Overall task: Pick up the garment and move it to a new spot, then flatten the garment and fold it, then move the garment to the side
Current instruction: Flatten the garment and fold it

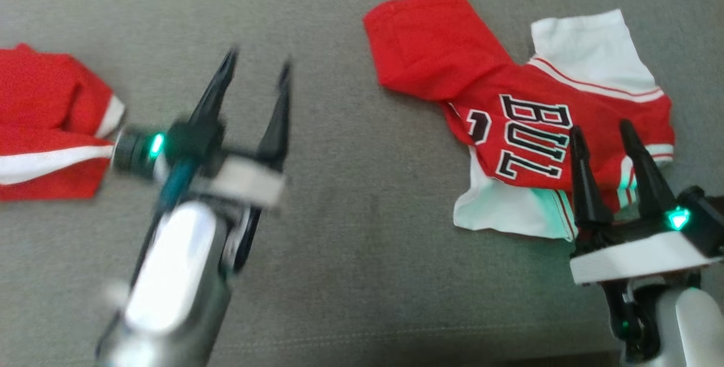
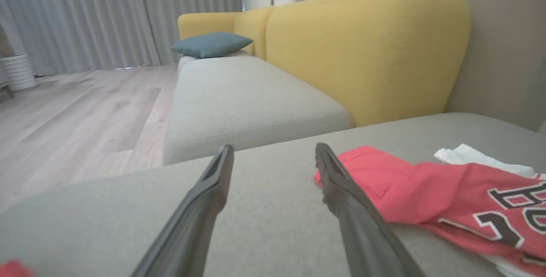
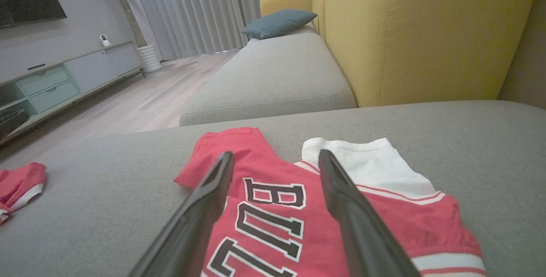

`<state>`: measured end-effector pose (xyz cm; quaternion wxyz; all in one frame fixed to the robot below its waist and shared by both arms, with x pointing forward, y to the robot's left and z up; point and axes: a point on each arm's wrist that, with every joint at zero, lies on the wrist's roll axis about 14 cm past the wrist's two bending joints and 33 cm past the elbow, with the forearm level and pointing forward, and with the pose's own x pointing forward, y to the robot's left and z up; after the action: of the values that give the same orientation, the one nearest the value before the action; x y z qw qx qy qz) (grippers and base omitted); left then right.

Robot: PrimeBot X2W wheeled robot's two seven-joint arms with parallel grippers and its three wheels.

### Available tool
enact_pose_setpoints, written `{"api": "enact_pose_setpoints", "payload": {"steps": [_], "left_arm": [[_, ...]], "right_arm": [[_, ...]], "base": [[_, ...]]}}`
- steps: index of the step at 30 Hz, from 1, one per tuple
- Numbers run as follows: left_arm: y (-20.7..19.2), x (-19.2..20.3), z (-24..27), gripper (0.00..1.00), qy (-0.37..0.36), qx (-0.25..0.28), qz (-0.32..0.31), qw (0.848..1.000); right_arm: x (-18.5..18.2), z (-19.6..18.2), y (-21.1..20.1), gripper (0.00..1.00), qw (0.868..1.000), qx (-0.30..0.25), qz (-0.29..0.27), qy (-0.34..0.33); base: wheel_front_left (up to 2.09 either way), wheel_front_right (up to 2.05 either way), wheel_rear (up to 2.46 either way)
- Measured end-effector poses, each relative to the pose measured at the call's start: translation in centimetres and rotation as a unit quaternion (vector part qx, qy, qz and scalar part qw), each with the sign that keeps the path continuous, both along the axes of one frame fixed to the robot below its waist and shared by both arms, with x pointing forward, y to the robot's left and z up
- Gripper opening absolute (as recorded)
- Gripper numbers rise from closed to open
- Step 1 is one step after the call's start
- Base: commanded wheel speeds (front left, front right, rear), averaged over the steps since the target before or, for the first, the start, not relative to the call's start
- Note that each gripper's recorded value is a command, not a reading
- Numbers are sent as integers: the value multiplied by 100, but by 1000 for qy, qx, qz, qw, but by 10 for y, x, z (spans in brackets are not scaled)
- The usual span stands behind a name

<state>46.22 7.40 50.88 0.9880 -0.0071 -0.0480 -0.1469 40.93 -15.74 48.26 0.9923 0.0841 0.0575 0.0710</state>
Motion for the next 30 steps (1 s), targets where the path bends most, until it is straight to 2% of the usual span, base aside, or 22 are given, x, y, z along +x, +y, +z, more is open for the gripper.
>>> {"api": "enact_pose_setpoints", "payload": {"steps": [5,8,14,18,22,23,24,25,30], "left_arm": [[-59,38,8,100,14,14,-98,995],[-95,59,-18,100,73,28,-153,985],[-130,82,-64,100,162,51,-197,966],[-143,94,-84,100,201,48,-210,956],[-148,95,-114,100,268,78,-215,936],[-148,93,-121,73,285,84,-216,930],[-148,92,-126,5,298,85,-216,926],[-148,91,-128,0,307,85,-215,924],[-141,100,-121,0,300,78,-204,928]], "right_arm": [[8,-1,-3,100,1000,-2,-4,-2],[10,-8,-11,100,1000,-3,-15,8],[7,-25,-27,100,999,-3,-40,28],[5,-34,-33,100,998,-2,-51,43],[1,-39,-39,100,997,-5,-60,50],[0,-39,-41,100,997,-4,-64,51],[-1,-40,-43,100,996,-3,-68,52],[-2,-41,-45,100,996,-4,-70,54],[-3,-39,-49,100,996,-4,-76,53]], "base": [[0,0,0],[0,0,0],[0,0,0],[0,0,0],[0,0,0],[0,0,0],[0,0,0],[0,0,0],[0,0,0]]}}
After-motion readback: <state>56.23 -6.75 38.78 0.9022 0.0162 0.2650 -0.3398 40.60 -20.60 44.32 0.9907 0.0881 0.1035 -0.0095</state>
